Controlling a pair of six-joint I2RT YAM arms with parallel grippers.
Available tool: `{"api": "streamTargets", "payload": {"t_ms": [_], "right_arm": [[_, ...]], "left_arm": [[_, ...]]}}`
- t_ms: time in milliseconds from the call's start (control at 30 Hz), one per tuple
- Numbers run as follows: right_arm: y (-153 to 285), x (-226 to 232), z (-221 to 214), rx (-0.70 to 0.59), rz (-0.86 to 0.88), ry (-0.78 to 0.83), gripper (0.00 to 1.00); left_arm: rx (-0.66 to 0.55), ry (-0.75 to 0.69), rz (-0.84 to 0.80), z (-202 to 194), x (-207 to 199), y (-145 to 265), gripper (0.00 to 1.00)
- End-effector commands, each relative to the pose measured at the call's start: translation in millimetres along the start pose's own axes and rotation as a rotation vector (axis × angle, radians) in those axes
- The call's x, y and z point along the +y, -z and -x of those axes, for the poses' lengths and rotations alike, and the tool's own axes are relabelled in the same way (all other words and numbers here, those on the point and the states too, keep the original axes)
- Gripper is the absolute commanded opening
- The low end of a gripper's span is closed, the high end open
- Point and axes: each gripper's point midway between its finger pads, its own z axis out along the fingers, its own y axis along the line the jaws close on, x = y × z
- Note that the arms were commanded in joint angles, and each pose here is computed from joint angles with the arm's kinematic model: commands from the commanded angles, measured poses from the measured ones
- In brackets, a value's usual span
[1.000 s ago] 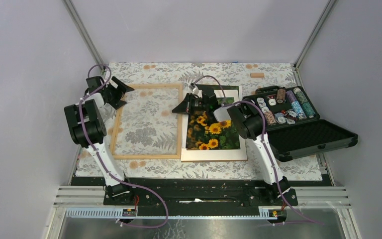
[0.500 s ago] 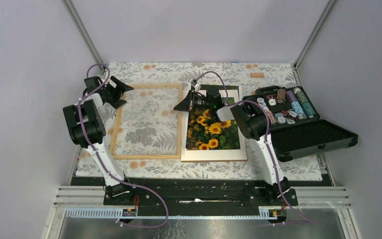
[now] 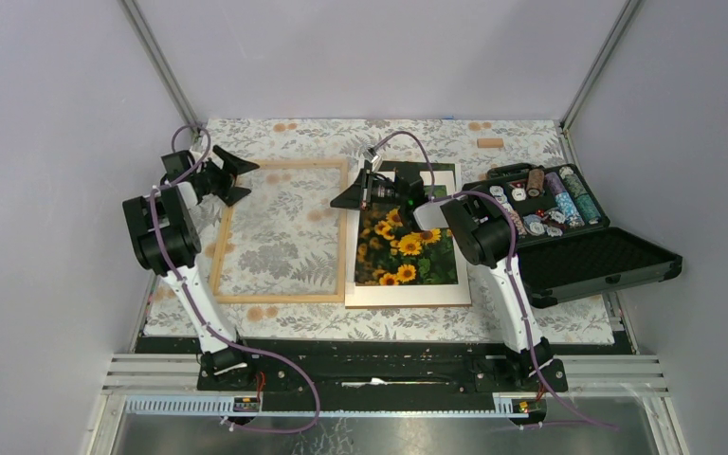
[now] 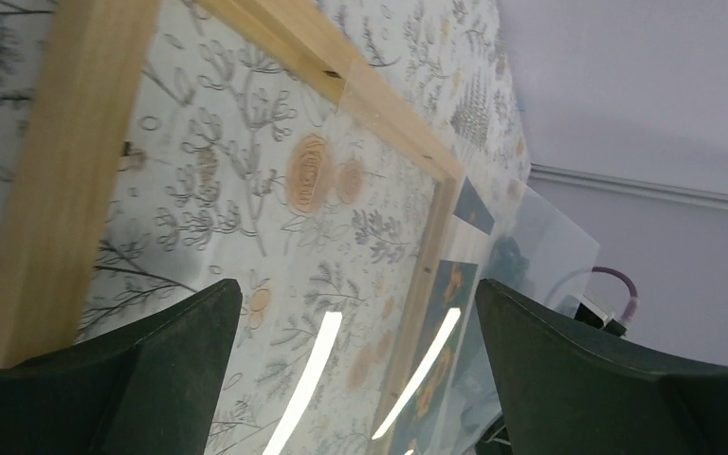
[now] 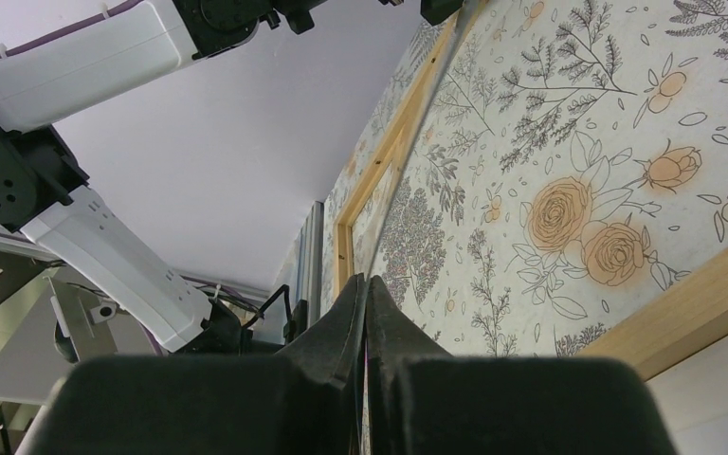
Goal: Put the photo into the frame
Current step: Place the photo frame item in the photo frame.
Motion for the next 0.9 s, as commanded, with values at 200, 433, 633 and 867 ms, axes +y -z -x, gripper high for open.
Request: {"api": "streamTargets", "payload": {"t_ms": [200,433,633,867], "right_arm": [[0,43,17,-0.011,0.089,0.106,0.0],[0,42,18,-0.013,0.087,0.101,0.0],[-1,39,18,-0.016,0.077,0.087,0.0],[-3,21,22,-0.031,0.019,0.028,0.0]], "left_arm": [[0.016,-0.036,-0.047,-8,-19,8,0.99],[0.054,0.015,-0.045,-21,-18,13,0.99],[0.075,0.057,-0.041,-31,-19,20,0.99],[0.05,0.021,-0.088,-30,-48,35,0.95]]}}
